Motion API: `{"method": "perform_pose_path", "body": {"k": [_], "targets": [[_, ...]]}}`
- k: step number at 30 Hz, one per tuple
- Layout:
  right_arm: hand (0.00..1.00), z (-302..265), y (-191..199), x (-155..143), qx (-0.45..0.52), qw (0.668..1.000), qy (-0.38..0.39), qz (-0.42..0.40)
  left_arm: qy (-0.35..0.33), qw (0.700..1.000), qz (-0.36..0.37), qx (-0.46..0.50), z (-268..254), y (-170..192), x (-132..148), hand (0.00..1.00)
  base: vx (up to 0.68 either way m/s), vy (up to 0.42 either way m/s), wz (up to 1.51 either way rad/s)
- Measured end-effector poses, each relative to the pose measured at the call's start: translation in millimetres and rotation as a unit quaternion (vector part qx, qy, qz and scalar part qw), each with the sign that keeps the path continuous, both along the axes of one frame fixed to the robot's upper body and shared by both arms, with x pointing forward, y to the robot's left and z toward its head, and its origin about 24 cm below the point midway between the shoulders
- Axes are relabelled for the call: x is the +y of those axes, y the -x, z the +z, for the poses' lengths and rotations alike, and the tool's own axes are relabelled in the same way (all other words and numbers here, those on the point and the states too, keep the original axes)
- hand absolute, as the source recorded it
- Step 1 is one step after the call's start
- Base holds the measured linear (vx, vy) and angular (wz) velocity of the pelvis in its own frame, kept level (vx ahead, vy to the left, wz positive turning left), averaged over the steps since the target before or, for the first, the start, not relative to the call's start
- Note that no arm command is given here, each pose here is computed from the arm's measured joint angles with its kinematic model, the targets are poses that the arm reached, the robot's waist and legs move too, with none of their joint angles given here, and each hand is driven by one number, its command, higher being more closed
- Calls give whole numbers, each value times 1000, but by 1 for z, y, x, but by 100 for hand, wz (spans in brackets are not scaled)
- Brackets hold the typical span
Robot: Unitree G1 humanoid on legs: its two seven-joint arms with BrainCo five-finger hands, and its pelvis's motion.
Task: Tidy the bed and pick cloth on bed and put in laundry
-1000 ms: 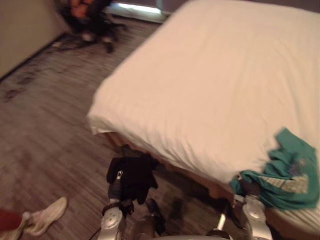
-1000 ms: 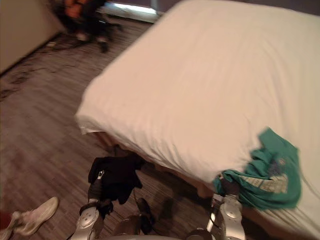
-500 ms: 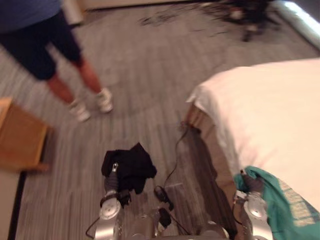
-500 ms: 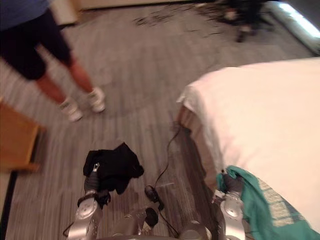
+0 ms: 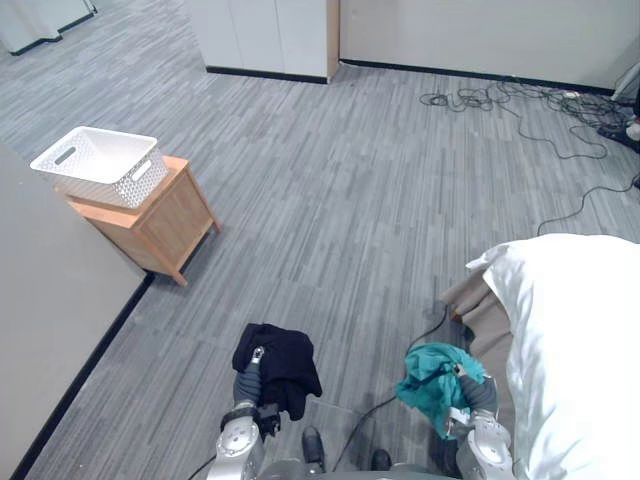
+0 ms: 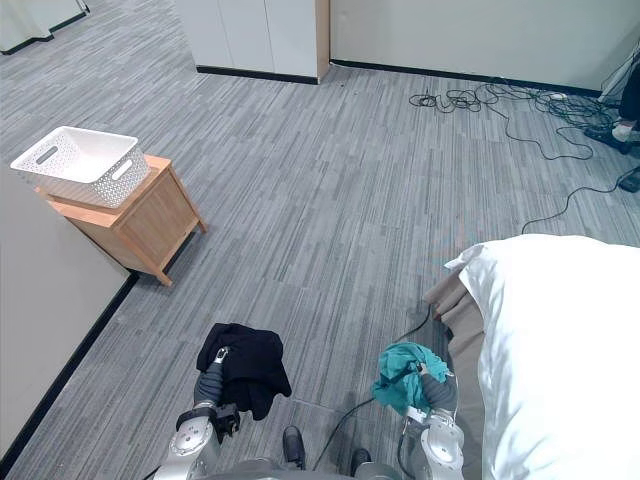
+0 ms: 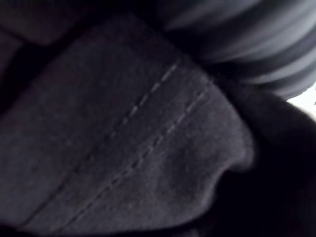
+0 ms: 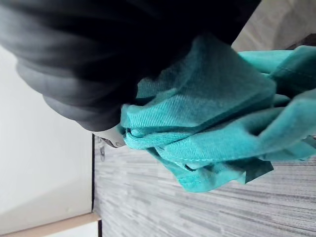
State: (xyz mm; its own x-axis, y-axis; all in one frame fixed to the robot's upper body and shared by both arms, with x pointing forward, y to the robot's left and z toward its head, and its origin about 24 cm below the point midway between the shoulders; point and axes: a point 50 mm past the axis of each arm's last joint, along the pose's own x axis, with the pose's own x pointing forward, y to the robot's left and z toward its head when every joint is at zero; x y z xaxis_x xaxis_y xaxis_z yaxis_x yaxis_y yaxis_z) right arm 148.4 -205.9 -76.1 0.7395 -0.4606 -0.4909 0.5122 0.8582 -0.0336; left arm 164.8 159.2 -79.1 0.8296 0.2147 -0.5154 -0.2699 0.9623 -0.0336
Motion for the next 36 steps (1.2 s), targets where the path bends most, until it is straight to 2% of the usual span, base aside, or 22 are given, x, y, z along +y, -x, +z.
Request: {"method": "perform_pose_path", "body": {"k": [8,12,14,17,21,28,36], "targets": [[100,-25,22,4,82,996,-2,16,-1,999,1,53,-19,12,1,100,22,-17,1],[100,-20,21,-6,86,995,38,45,1,998,0,59,-21,11,0,100,-55,-23,40],[100,-7,9,-14,58,995,61,50,0,998,3,56,-20,9,1,100,59,53,-6],[100,-3,2,-19,49,995,68,50,-1,998,5,56,-20,10,2,100,163,140,-7],[100,-5,2,-18,57,995,66,53,2,999,3,55,-19,9,1,100,279,249,-13],[100,-19,11,1,90,992,37,84,-11,997,-4,71,-21,17,8,100,505,177,13],[100,16,-19,0,-2,996,63,71,-18,1000,-15,-10,7,-25,5,100,649,-147,77]]}}
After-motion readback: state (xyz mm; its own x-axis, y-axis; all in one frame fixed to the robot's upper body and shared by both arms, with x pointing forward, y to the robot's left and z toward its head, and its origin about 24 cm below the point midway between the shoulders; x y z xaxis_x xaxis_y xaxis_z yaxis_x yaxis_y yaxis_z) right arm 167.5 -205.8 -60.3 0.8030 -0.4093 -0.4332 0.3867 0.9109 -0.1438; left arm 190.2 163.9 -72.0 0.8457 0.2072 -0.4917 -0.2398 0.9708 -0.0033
